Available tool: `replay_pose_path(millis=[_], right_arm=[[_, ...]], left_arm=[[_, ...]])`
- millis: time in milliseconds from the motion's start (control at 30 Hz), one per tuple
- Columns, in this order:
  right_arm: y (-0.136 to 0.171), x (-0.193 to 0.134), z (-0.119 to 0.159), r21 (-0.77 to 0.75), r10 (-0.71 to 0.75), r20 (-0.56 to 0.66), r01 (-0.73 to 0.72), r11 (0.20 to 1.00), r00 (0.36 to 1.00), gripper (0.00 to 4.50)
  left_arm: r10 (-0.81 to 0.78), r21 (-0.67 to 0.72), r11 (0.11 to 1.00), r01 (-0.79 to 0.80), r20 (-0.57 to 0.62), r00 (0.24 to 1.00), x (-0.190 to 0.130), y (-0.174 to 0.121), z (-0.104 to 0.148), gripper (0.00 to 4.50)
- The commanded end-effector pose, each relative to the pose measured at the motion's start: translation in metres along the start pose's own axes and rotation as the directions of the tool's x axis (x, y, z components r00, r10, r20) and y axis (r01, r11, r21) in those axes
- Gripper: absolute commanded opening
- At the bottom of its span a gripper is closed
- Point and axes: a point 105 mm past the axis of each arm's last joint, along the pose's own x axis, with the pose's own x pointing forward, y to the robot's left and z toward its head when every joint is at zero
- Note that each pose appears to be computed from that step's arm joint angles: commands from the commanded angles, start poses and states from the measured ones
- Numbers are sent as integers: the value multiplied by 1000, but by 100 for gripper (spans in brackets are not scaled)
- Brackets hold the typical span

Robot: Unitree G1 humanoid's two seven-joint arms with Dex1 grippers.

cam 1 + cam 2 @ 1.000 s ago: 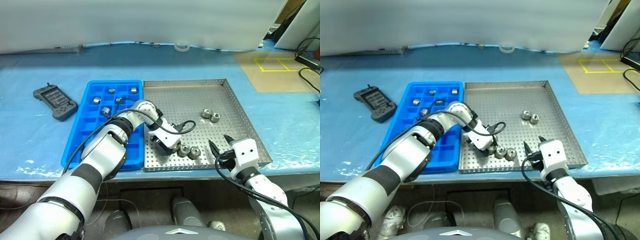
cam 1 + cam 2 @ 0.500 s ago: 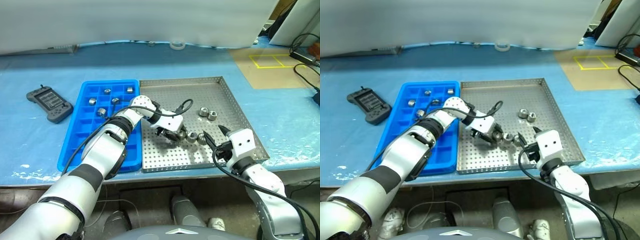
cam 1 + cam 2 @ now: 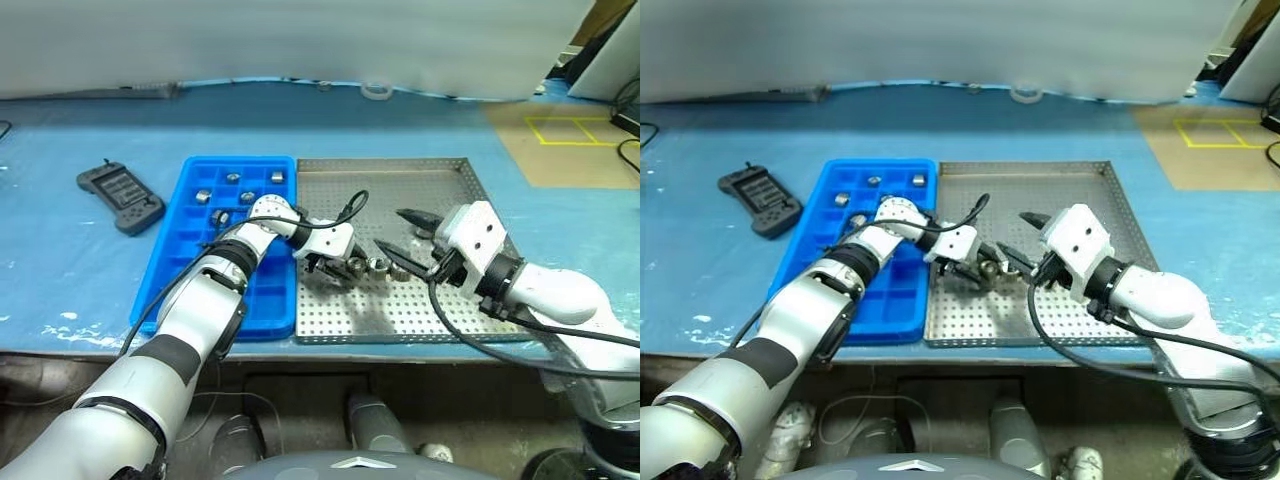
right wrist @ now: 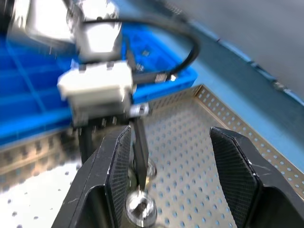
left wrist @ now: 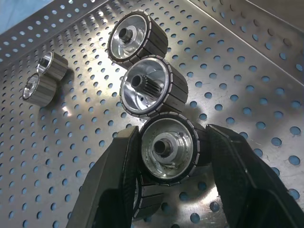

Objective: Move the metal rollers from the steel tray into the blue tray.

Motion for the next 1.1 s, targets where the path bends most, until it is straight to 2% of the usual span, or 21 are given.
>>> replay_pose_path(millis=[33,100,200,300,333,500,767,933,1000,1100], right_arm=[[8,-3,-10,-61,74,-62,-78,995,995,284],[3,-6,-18,-82,50,-86,-57,995,995,284],[-9,-8,-25,-102,-22,-76,15,995,997,332],[-12,-7,-29,-143,-62,-72,52,988,995,437],[-15,-5,-26,-173,-92,-56,81,982,994,448],[-18,2,-16,-195,-118,-11,113,974,993,448],[11,12,-36,-236,19,-92,-40,971,996,448],[9,9,-34,-309,18,-105,-50,950,994,448],[5,12,-37,-405,-13,-113,-34,914,994,448],[-6,18,-34,-488,-83,-77,35,872,994,448]], left_arm=[[54,60,997,-58,65,996,-8,20,22,205],[66,64,996,-69,55,996,-10,21,21,205],[80,49,995,-84,77,994,-13,25,25,202],[73,38,996,-77,98,992,-13,25,27,202],[69,38,997,-73,100,993,-13,24,27,202],[59,24,998,-62,108,992,-9,21,26,202],[60,31,997,-64,117,991,-5,25,32,202],[85,24,996,-88,107,991,-10,33,34,202],[74,5,997,-75,119,990,-10,33,36,202],[26,-57,998,-16,181,983,-9,32,43,202]])
